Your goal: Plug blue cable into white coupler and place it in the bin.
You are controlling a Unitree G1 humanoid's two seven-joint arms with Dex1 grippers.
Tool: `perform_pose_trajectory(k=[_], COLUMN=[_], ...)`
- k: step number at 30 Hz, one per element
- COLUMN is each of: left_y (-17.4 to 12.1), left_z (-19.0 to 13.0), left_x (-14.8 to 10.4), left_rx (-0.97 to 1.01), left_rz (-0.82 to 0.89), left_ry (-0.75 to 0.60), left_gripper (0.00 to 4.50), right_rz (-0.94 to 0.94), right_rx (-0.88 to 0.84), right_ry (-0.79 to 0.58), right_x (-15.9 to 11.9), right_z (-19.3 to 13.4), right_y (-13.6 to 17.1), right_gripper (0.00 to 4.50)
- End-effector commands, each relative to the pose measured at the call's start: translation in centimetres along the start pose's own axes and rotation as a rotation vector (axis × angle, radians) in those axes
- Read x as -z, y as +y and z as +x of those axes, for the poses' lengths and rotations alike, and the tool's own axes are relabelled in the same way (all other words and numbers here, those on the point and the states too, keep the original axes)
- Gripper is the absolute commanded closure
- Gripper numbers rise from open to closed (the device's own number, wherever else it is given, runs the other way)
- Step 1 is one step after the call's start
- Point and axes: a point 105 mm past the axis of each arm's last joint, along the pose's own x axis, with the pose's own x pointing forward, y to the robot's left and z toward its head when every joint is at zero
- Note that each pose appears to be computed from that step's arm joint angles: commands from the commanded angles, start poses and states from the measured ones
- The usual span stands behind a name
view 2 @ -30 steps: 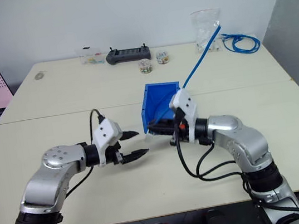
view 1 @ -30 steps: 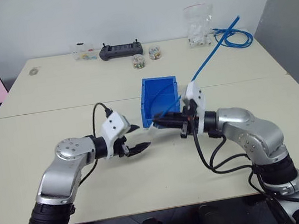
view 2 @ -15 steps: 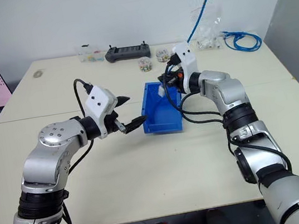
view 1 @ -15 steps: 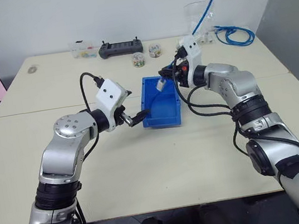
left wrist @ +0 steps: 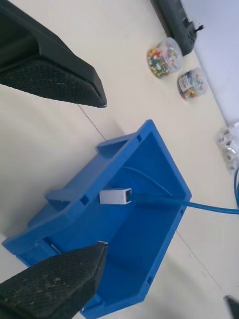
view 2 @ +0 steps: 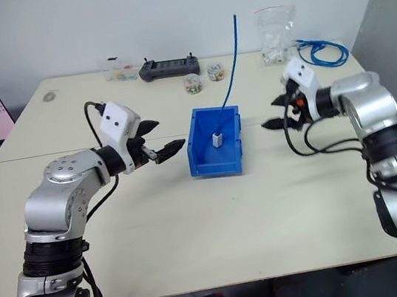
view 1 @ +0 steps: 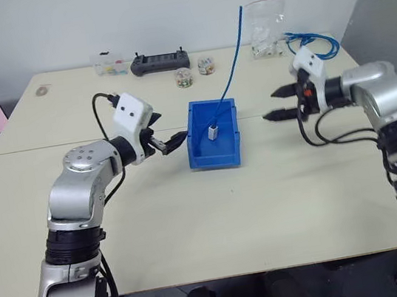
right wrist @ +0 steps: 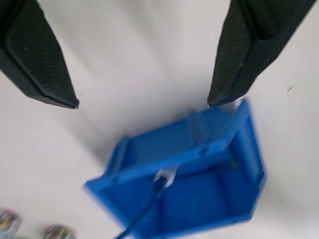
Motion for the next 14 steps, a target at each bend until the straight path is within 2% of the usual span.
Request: perform_pose_trajectory(k=[1,6,14], left_y=[1.6,2.3,1.9], left_z=[-2.1,-3.5,-3.4], left_x=[0.2,1.5,1.2], left_rx=[-0.073,-0.116,-0.097], left_rz=[-0.006,0.006,-0.024], left_ry=[0.001,0.017,-0.02], left_gripper=[0.0,0.0,0.0], right_rz=[-0.03,0.038,0.057], right_rx=[-0.008,0.036,0.088], right_ry=[-0.171,-0.235,-0.248], right_x=[-3.1,-2.8,-3.0], right_z=[-1.3,-1.5,-1.7], right_y=[2.7,4.7,4.7], right_gripper=[0.06,0.06,0.06])
